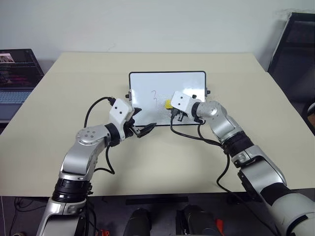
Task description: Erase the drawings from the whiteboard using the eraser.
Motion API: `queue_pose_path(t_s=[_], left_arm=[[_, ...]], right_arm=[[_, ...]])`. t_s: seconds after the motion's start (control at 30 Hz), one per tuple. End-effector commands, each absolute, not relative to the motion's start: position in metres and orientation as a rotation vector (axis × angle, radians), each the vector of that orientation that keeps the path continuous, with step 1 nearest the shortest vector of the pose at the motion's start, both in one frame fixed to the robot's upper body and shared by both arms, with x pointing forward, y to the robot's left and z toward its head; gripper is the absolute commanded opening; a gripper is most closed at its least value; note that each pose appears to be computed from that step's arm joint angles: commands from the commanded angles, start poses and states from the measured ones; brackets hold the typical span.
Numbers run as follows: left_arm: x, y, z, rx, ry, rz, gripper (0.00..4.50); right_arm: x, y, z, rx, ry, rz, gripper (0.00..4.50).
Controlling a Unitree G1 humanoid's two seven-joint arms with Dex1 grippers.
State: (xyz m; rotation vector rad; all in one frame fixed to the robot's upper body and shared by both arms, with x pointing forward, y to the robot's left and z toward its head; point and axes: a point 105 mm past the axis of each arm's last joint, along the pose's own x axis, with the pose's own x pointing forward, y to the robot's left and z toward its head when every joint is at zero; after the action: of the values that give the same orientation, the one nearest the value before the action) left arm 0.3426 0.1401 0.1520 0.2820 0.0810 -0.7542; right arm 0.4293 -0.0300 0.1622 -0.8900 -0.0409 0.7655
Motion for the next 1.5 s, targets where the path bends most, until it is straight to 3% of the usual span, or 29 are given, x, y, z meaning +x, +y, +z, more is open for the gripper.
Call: queue_pose_path(t_s=[0.03,0.23,0.33,0.63,0.93,1.03,1.27,1.5], left_arm=[[0.340,0.136,0.160,0.292,0.035,-0.771,4.50],[0.339,0.140,0.157,0.295,0.050,-0.756,4.50],[0.339,0.141,0.156,0.294,0.051,-0.754,4.50],[0.339,0.138,0.155,0.291,0.053,-0.762,4.50],[0.338,0.138,0.153,0.289,0.056,-0.759,4.50],[0.338,0.139,0.153,0.288,0.057,-0.756,4.50],[0.342,0.147,0.155,0.278,0.041,-0.697,4.50],[0.349,0.164,0.159,0.228,-0.009,-0.574,4.50]], right_arm=[[0.436,-0.029,0.188,-0.888,-0.131,0.693,0.98],[0.414,-0.024,0.141,-0.956,0.034,0.895,0.98],[0.408,-0.027,0.132,-0.987,0.063,0.923,0.98],[0.433,-0.023,0.192,-0.954,-0.198,0.658,0.98],[0.416,-0.029,0.147,-0.984,-0.003,0.837,0.98],[0.412,-0.027,0.151,-0.974,-0.036,0.843,0.98],[0.407,-0.032,0.187,-0.671,-0.113,0.795,0.98],[0.374,-0.065,0.196,-0.357,-0.131,0.803,0.98]])
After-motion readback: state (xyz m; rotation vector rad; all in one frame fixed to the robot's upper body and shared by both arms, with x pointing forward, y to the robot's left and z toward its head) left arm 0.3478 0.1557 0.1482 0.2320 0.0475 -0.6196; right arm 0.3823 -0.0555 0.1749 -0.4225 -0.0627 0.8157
